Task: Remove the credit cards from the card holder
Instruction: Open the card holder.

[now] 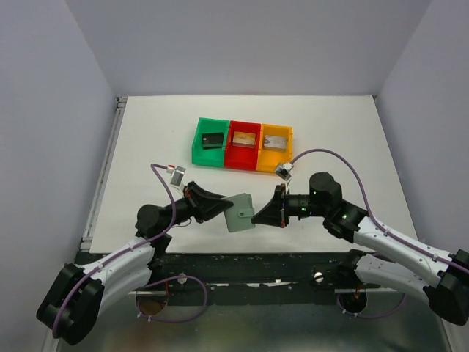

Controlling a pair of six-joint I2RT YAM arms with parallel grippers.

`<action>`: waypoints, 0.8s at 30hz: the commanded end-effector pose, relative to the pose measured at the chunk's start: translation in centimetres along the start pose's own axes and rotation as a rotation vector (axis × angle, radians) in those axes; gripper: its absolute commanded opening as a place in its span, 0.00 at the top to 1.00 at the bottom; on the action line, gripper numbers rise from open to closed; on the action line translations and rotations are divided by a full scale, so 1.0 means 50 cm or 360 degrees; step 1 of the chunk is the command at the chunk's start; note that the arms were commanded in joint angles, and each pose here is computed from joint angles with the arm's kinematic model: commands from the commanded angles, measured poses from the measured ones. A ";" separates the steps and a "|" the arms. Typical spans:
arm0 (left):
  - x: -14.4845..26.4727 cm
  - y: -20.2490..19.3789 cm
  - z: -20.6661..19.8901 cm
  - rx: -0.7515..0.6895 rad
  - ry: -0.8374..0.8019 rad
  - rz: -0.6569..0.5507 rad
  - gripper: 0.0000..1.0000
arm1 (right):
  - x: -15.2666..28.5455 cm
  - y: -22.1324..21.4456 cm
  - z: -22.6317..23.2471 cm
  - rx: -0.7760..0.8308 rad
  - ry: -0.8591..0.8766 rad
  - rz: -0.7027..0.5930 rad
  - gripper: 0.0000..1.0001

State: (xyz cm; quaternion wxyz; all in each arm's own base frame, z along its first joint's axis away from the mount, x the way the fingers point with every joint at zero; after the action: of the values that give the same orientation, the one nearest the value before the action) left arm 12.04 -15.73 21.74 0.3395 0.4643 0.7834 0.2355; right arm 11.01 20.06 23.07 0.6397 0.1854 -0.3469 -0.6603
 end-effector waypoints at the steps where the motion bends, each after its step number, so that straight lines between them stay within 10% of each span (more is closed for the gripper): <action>1: -0.007 0.015 -0.018 -0.0069 -0.0045 0.0014 0.98 | 0.001 0.005 -0.010 0.0011 -0.0103 0.0006 0.99; 10: -0.006 0.039 -0.020 -0.0151 0.0255 0.0008 1.00 | 0.026 0.020 0.001 0.0027 -0.0310 -0.0004 0.44; 24: -0.037 0.067 -0.015 0.0155 0.1143 0.0134 1.00 | 0.041 0.117 0.079 0.0387 -0.1112 -0.0046 0.43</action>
State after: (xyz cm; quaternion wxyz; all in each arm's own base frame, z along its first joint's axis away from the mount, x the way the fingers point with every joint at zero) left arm 13.69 -16.15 25.91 0.1515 0.4153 0.8248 0.3526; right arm 11.74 19.70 30.69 0.5120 0.1032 -0.5159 -0.6790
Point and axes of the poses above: each gripper's point midway between its finger pads, its own x axis back along the fingers, its own z axis along the line the jaws close on, y = z × x, the point moved 10 cm from there along x, back along the fingers, and after that the axes turned 2 degrees about -x, right-handed, at the moved point
